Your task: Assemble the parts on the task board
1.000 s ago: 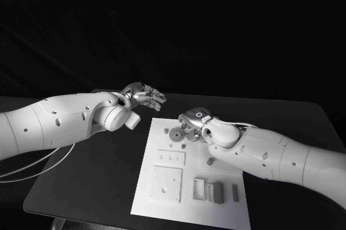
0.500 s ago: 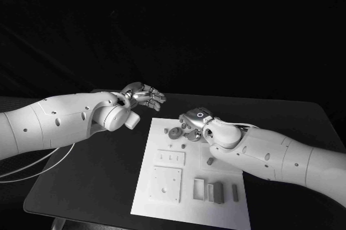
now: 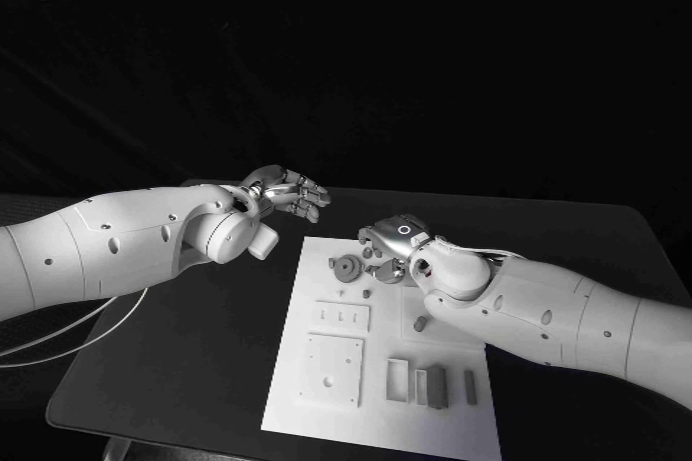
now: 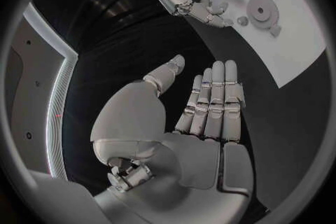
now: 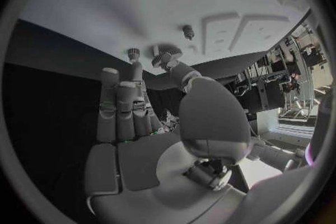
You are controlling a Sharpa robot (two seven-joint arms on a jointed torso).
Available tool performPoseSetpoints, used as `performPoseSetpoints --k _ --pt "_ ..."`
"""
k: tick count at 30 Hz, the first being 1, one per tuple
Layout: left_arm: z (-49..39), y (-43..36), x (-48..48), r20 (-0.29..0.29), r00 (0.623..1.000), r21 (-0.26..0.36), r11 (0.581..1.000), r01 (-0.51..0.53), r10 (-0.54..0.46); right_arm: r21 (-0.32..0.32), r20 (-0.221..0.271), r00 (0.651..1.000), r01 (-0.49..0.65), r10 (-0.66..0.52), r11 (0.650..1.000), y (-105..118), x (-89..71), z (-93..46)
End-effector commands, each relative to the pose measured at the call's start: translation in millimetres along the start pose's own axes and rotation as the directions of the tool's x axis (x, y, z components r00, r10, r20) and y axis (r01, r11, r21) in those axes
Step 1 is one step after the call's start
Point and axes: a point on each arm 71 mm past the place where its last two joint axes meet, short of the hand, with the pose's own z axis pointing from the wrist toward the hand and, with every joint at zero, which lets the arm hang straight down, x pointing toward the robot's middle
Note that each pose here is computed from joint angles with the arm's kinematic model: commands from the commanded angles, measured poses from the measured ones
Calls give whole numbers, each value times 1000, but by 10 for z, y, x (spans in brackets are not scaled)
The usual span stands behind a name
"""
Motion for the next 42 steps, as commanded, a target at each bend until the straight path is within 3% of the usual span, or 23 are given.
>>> performPoseSetpoints --k 1,10,14,23,42 --pt "-2 -19 10 0 1000 10 1000 -3 3 -7 20 1000 -8 8 1000 22 -29 -13" --pt "-9 -15 4 2 1000 9 1000 -4 4 -21 23 996 -90 90 996 77 -128 -13" --pt "-5 -19 10 1 1000 10 1000 -4 4 -25 -14 992 -127 127 992 133 -114 38" --pt "0 -21 17 0 1000 10 1000 -4 4 -17 -83 989 -122 120 992 158 -61 136" --pt "27 -40 59 -9 1000 11 1000 -6 6 -18 -118 987 -107 105 994 244 -33 294"
